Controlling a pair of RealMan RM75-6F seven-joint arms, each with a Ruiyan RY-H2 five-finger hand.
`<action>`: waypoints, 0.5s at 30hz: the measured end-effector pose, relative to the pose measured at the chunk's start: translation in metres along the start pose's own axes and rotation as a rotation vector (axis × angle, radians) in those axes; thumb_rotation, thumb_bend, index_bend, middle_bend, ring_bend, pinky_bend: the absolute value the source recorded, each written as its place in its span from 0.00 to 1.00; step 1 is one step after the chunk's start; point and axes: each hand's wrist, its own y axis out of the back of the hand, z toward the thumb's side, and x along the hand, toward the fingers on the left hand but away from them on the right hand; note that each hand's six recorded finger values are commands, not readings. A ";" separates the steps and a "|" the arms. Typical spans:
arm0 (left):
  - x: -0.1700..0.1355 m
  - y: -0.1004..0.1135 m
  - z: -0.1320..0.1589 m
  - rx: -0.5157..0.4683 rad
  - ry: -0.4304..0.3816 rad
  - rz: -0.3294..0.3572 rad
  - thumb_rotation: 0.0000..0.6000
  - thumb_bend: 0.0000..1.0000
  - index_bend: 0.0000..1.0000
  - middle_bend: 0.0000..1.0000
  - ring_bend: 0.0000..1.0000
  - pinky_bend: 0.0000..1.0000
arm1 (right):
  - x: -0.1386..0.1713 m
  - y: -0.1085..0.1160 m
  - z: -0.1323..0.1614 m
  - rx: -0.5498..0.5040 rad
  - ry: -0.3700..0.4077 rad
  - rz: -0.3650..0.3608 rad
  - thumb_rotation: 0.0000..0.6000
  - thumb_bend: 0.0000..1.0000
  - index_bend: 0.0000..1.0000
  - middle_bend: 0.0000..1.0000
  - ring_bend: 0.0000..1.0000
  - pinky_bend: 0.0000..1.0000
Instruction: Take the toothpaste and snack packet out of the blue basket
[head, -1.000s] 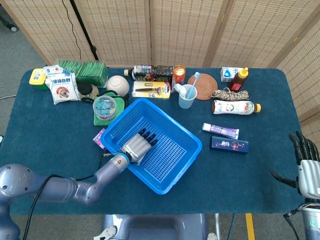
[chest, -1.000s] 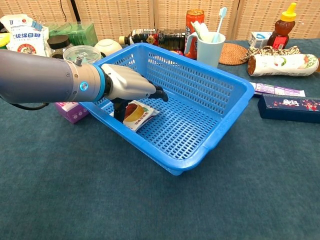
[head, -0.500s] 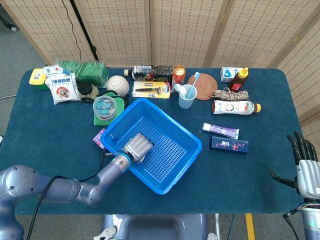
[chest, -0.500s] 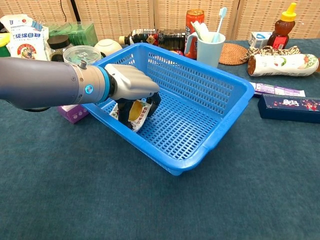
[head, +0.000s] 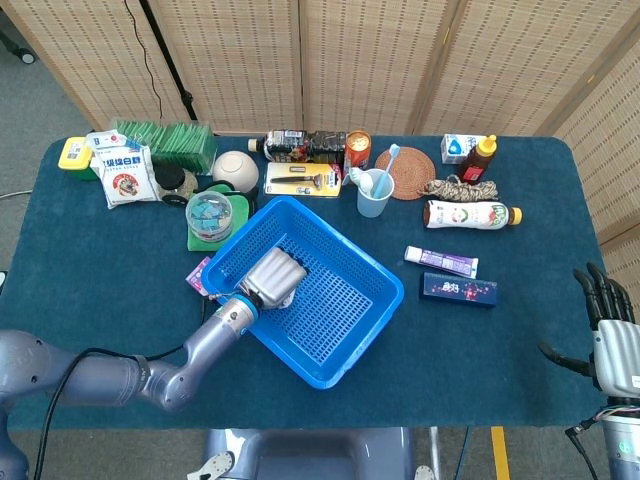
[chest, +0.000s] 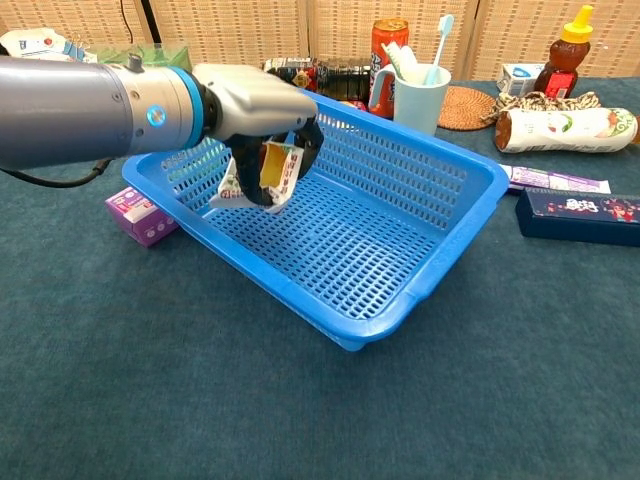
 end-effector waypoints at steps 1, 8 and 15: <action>-0.003 0.006 -0.003 -0.011 0.007 0.016 1.00 0.33 0.47 0.48 0.48 0.42 | 0.000 0.000 0.000 -0.001 0.000 0.000 1.00 0.00 0.01 0.00 0.00 0.04; -0.026 0.049 -0.040 -0.096 0.080 0.124 1.00 0.33 0.47 0.47 0.47 0.42 | 0.001 0.002 0.001 -0.004 0.002 -0.005 1.00 0.00 0.01 0.00 0.00 0.04; -0.068 0.069 -0.100 -0.110 0.195 0.182 1.00 0.33 0.47 0.47 0.46 0.42 | 0.002 0.001 0.002 -0.003 0.003 -0.002 1.00 0.00 0.01 0.00 0.00 0.04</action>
